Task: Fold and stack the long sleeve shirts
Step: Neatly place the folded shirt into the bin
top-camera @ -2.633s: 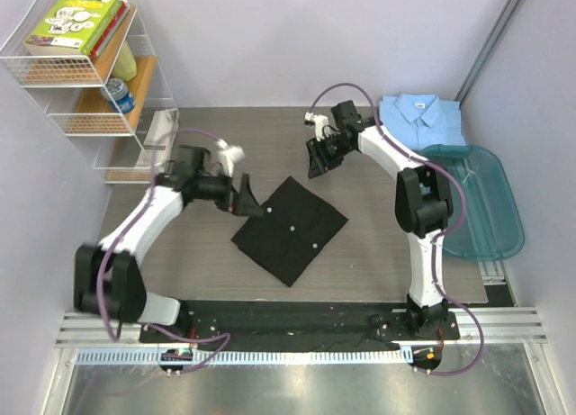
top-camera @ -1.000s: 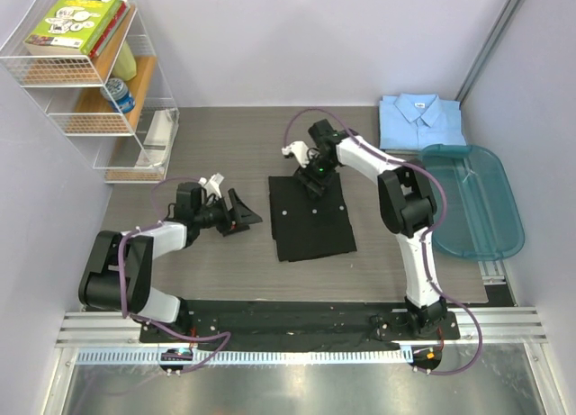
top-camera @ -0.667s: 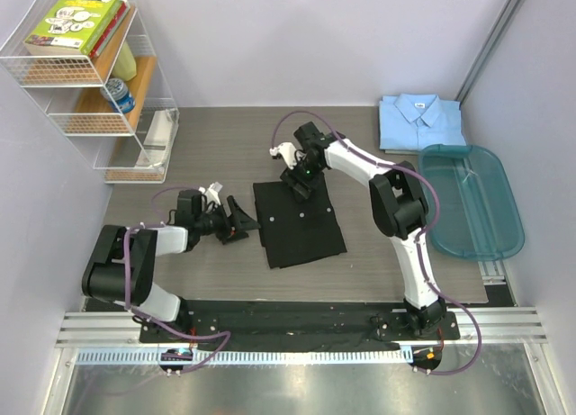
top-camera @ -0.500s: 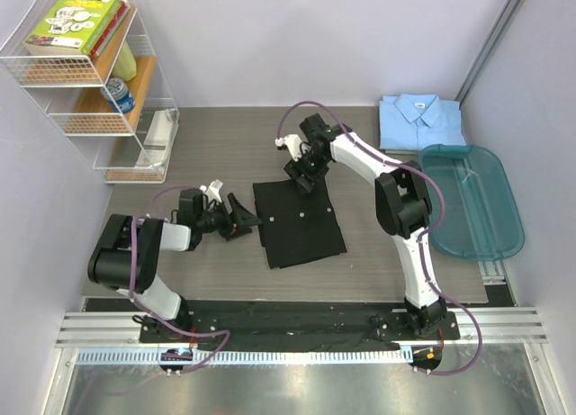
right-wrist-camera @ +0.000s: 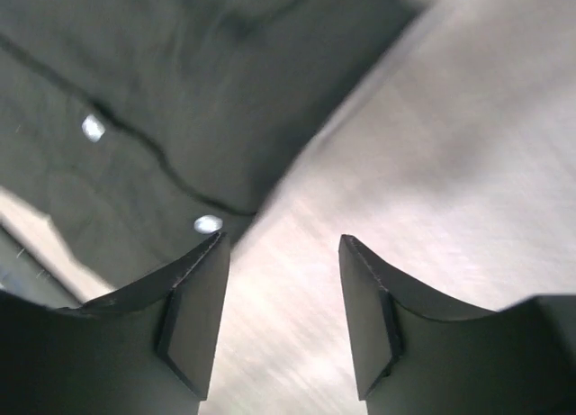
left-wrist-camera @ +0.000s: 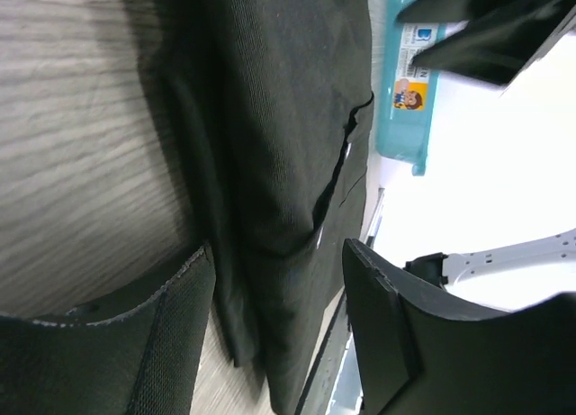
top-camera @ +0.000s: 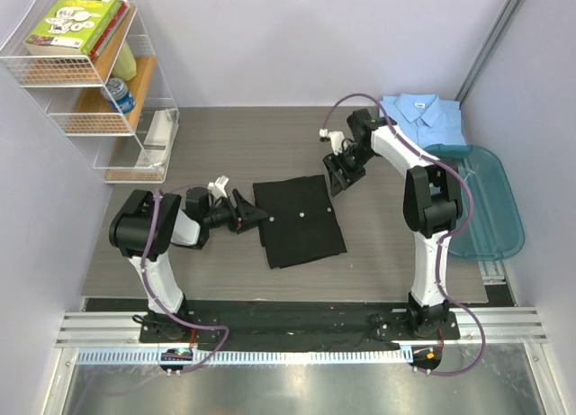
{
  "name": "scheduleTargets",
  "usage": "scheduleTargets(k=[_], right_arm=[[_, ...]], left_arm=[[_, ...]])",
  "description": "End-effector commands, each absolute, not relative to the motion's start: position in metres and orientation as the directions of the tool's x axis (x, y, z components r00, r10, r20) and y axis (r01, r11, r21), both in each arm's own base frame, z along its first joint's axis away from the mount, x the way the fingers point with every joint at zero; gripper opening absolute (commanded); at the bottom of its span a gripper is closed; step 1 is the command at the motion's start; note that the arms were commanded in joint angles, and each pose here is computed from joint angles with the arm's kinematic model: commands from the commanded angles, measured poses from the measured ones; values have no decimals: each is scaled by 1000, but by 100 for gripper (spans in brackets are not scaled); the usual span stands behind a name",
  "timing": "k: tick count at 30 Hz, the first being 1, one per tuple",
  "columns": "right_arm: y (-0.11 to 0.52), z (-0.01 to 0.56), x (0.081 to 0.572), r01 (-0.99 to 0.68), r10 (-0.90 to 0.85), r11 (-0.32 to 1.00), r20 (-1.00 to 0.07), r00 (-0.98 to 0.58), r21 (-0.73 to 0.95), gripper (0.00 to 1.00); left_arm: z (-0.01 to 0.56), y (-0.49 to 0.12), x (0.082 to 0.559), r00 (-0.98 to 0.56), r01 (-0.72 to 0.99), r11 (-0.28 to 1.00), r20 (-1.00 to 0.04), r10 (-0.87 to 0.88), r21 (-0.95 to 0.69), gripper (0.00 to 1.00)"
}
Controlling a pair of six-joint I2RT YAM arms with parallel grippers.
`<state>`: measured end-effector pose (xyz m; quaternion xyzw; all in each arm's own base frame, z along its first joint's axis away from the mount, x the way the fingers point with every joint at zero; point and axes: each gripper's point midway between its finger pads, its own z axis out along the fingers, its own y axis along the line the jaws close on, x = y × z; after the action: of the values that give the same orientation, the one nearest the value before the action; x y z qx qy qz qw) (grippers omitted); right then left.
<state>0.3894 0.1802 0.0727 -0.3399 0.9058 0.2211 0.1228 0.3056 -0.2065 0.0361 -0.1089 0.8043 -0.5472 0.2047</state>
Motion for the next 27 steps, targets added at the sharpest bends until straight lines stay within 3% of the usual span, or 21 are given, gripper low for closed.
scheduleTargets(k=[1, 12, 15, 16, 18, 19, 21, 22, 24, 25, 27], right_arm=[[205, 72, 353, -686, -591, 579, -353, -726, 440, 56], [204, 27, 334, -667, -621, 585, -274, -734, 461, 52], [204, 28, 335, -668, -618, 587, -280, -735, 458, 52], [205, 30, 335, -667, -615, 588, -282, -736, 458, 52], [205, 34, 337, -665, -608, 594, -289, -740, 453, 52], [202, 38, 339, -661, -598, 601, -296, -745, 450, 52], [199, 44, 340, -634, -567, 622, -295, -769, 459, 52], [193, 50, 344, -616, -539, 638, -303, -785, 461, 52], [185, 55, 347, -580, -497, 666, -300, -814, 469, 52], [181, 62, 349, -571, -479, 679, -311, -821, 462, 52], [168, 67, 353, -540, -437, 704, -318, -841, 461, 52]], left_arm=[[-8, -202, 297, -893, -74, 449, -141, -427, -890, 60], [-9, -217, 295, -912, -44, 434, -141, -385, -900, 59], [-6, -217, 294, -918, -53, 433, -127, -376, -900, 46], [-1, -218, 298, -920, -41, 436, -137, -368, -899, 32], [-3, -213, 289, -941, -65, 494, -111, -319, -867, 15], [3, -212, 296, -948, -59, 521, -116, -297, -852, 2], [15, -203, 305, -946, 52, 604, -233, -225, -796, 0], [20, -198, 300, -965, 7, 642, -174, -197, -767, 0], [25, -182, 300, -970, 75, 724, -219, -108, -685, 0], [25, -171, 284, -986, 42, 772, -149, -69, -634, 0], [34, -145, 302, -980, 110, 876, -200, 16, -470, 0]])
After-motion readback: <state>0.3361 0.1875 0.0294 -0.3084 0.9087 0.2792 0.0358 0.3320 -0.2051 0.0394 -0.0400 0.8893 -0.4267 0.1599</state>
